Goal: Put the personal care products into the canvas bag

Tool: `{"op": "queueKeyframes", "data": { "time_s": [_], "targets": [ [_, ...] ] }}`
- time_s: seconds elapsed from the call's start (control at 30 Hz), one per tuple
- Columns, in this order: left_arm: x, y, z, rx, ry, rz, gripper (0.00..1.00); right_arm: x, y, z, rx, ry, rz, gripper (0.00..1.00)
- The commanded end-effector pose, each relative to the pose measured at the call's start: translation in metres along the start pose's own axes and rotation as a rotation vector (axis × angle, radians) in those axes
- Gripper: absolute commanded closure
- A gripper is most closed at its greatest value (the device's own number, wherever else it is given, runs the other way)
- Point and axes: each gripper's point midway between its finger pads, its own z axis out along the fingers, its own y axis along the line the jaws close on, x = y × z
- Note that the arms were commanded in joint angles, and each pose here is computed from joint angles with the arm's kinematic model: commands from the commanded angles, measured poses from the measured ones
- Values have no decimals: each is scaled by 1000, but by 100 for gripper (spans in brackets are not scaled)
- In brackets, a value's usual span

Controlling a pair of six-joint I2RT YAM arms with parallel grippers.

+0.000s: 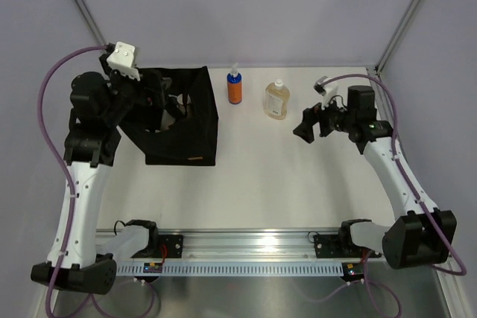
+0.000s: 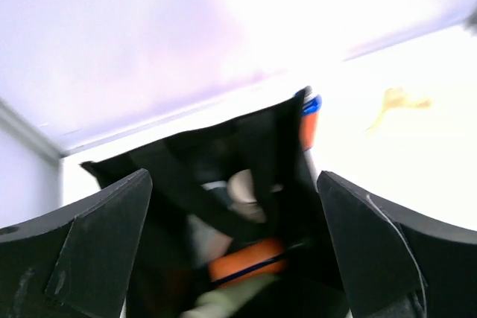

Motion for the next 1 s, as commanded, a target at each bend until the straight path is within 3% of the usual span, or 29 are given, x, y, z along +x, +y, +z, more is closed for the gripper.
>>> {"op": "queueKeyframes", "data": {
  "time_s": [0.0, 0.1, 0.13, 0.17, 0.23, 0.43, 0.57, 0.73, 0.83, 0.97],
  "targets": [
    [-45, -35, -41, 123, -144, -212, 1, -56, -24, 26, 213, -103, -146, 1],
    [-26, -58, -64, 207, -151, -244, 1, -75, -33, 60, 195, -163, -255, 0],
    [-8, -64, -66, 222, -125, -258, 1, -65, -49, 81, 210, -118, -231, 0],
    [-2, -67, -72, 222, -126, -272, 1, -89, -56, 85, 230, -147, -236, 1],
    [13, -75, -87, 241, -132, -271, 1, -76, -78, 114, 247, -72, -200, 0],
    [38, -88, -108, 262, -113, -281, 1, -88, -84, 157, 127, -77, -242, 1],
    [56, -96, -107, 292, -94, -320, 1, -84, -99, 176, 146, -49, -212, 0],
    [52, -100, -110, 315, -146, -342, 1, -74, -105, 205, 74, -4, -211, 2],
    [47, -100, -114, 312, -164, -336, 1, -66, -95, 214, -12, 35, -198, 12],
    [42, -100, -118, 310, -170, -320, 1, -60, -83, 212, -65, 62, -186, 18]
  ]
}}
